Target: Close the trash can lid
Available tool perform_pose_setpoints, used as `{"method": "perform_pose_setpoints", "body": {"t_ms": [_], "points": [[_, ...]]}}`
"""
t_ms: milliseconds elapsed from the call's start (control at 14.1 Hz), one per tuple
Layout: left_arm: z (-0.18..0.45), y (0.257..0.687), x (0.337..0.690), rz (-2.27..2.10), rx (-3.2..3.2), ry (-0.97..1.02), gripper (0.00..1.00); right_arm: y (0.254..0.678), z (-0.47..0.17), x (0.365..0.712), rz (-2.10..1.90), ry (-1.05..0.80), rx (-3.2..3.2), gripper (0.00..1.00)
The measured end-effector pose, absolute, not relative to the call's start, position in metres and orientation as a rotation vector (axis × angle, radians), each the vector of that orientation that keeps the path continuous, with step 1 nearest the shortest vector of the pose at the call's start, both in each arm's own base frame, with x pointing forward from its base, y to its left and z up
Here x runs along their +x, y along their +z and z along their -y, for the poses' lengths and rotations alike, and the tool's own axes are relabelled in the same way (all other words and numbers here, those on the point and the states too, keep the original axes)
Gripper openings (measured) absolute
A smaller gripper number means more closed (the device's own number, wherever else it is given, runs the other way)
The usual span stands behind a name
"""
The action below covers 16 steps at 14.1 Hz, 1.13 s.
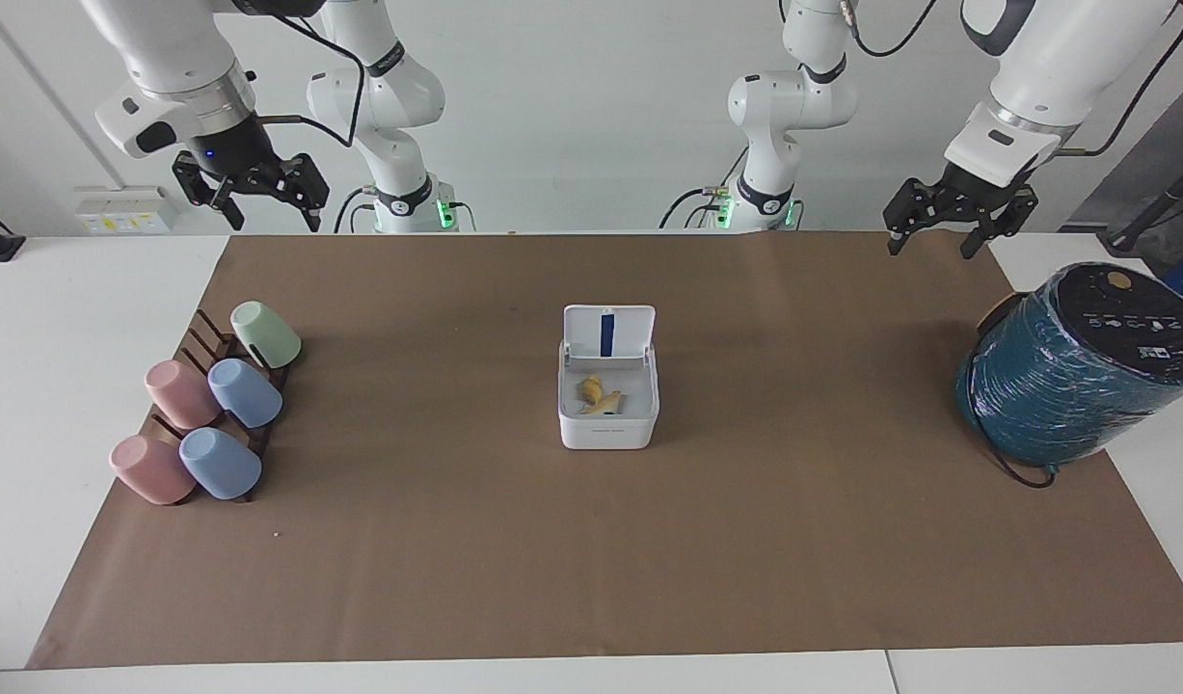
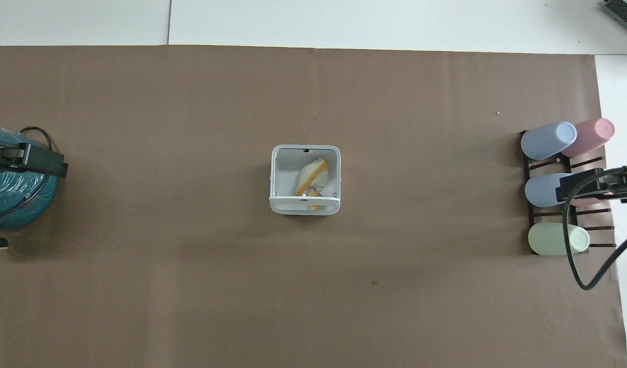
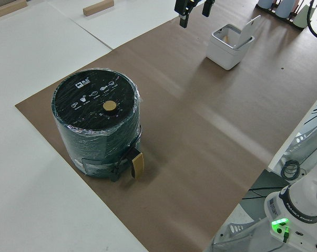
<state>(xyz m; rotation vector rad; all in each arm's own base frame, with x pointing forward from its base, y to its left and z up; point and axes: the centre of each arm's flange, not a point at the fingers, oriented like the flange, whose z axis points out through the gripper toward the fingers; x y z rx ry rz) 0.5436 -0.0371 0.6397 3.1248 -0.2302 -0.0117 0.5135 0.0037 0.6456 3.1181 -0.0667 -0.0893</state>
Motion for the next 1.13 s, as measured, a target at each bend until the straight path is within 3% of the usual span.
{"method": "perform_pose_setpoints", "body": {"t_ms": [707,1131], "points": [[0.045,0.639,0.544,0.252,3.123,-0.007,1.00,0.646,-0.004,0.513,0.067,-0.089,3.118,1.00],[0.109,0.617,0.534,0.423,3.104,0.064,1.00,0.646,-0.004,0.513,0.067,-0.089,3.118,1.00]]}}
